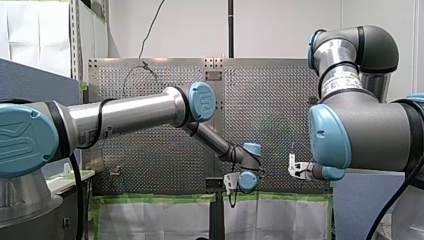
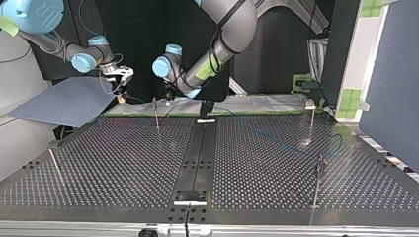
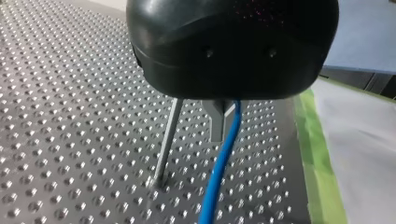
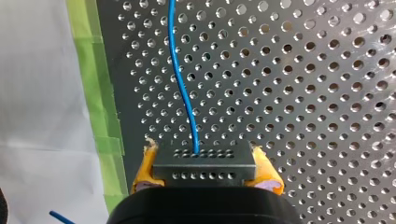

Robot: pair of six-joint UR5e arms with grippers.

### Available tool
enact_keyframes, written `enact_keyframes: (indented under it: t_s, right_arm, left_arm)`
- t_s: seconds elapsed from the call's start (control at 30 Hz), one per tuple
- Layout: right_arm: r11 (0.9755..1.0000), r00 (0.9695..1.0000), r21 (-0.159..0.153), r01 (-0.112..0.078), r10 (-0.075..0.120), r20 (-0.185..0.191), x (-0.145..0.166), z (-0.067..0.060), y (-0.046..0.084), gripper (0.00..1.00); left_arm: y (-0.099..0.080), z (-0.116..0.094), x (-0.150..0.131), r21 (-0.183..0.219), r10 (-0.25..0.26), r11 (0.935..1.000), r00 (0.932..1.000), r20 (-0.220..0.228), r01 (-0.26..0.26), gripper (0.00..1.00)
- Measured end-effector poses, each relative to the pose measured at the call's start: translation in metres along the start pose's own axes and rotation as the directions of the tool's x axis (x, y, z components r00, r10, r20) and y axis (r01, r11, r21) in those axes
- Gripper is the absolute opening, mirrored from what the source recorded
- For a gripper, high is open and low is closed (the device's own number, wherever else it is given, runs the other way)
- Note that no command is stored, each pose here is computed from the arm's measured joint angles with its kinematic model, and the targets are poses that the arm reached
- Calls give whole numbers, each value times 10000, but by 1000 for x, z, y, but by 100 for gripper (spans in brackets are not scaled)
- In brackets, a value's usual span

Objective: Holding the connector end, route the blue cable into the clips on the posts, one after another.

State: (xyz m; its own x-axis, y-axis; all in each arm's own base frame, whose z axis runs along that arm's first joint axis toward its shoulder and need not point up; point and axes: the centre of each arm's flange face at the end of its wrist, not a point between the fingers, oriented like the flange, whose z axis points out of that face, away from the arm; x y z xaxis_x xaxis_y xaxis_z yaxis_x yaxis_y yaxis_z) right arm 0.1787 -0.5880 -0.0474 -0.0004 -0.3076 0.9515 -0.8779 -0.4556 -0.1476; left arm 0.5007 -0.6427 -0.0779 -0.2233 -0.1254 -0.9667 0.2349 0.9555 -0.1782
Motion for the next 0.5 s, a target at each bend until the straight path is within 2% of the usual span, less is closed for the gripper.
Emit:
enact_keyframes:
  t_s: [0.17, 0.27, 0.4, 0.5]
  right_arm:
    - [9999, 9993, -76, 92, -90, 353, -8, -4, 1, 0]
    - [9995, 9980, -220, 215, -201, 602, -15, -9, 0, 0]
    - [9978, 9958, -523, 418, -374, 837, -23, -17, 1, 0]
    - [9966, 9947, -667, 486, -422, 942, -27, -21, 2, 0]
  left_arm:
    - [-9, -8, 4, 109, 104, 9999, 9999, -80, -103, 0]
    - [-12, -12, 6, 134, 179, 9998, 9998, -119, -177, 0]
    - [-14, -16, 8, 108, 336, 9994, 9991, -242, -333, 0]
    - [-14, -18, 10, 72, 465, 9989, 9983, -353, -463, 0]
